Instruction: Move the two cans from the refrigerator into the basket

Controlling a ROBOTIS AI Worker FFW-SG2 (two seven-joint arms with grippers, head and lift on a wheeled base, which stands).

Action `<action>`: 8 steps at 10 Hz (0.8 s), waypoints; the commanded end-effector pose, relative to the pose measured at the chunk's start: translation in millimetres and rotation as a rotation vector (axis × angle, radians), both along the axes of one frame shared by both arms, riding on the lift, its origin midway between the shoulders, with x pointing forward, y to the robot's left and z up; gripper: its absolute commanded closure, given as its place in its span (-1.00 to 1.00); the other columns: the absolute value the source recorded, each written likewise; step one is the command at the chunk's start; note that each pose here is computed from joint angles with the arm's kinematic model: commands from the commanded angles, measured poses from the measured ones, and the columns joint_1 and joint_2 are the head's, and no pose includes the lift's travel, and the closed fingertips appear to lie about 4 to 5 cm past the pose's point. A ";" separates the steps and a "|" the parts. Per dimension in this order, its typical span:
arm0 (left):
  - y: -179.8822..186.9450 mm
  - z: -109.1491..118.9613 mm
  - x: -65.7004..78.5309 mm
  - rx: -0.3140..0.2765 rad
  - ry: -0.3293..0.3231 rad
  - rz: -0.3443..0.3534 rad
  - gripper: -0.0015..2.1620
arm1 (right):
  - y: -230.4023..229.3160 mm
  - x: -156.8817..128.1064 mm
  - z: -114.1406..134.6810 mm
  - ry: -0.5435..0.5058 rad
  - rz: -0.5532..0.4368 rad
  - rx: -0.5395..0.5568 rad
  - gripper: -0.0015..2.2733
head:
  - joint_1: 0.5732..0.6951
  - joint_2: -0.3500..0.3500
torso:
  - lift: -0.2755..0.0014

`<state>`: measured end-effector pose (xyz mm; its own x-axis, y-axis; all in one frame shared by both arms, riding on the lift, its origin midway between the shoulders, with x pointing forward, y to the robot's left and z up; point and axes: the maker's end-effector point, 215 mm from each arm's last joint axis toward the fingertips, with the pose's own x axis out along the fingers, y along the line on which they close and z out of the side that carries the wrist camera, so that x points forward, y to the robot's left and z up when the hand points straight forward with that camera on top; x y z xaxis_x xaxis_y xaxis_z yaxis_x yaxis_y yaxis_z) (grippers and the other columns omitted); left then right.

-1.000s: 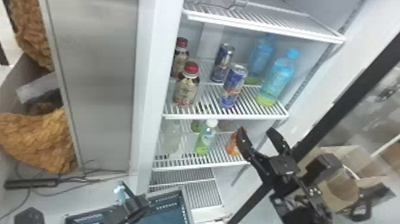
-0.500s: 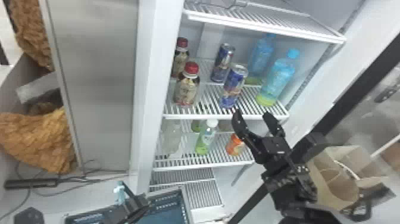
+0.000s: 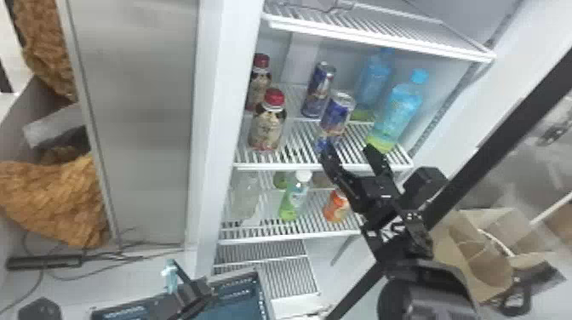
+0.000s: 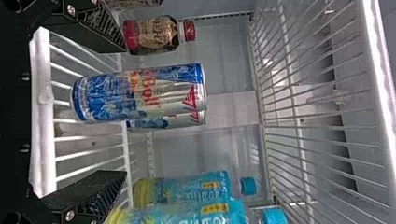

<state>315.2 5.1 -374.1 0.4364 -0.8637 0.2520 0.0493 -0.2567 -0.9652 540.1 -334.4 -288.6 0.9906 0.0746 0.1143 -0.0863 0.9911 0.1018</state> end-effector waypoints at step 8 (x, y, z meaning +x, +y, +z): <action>0.7 0.4 0.5 -0.001 0.000 0.002 0.10 | 16.6 55.5 -2.8 0.015 0.039 -0.009 -0.90 | 1.00 -1.00 | 0.77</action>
<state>315.6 5.7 -373.8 0.4378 -0.8627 0.2531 0.0496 -0.2579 -0.9649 593.5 -317.9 -290.1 0.9881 0.1147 0.1021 -0.1244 0.9877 0.0950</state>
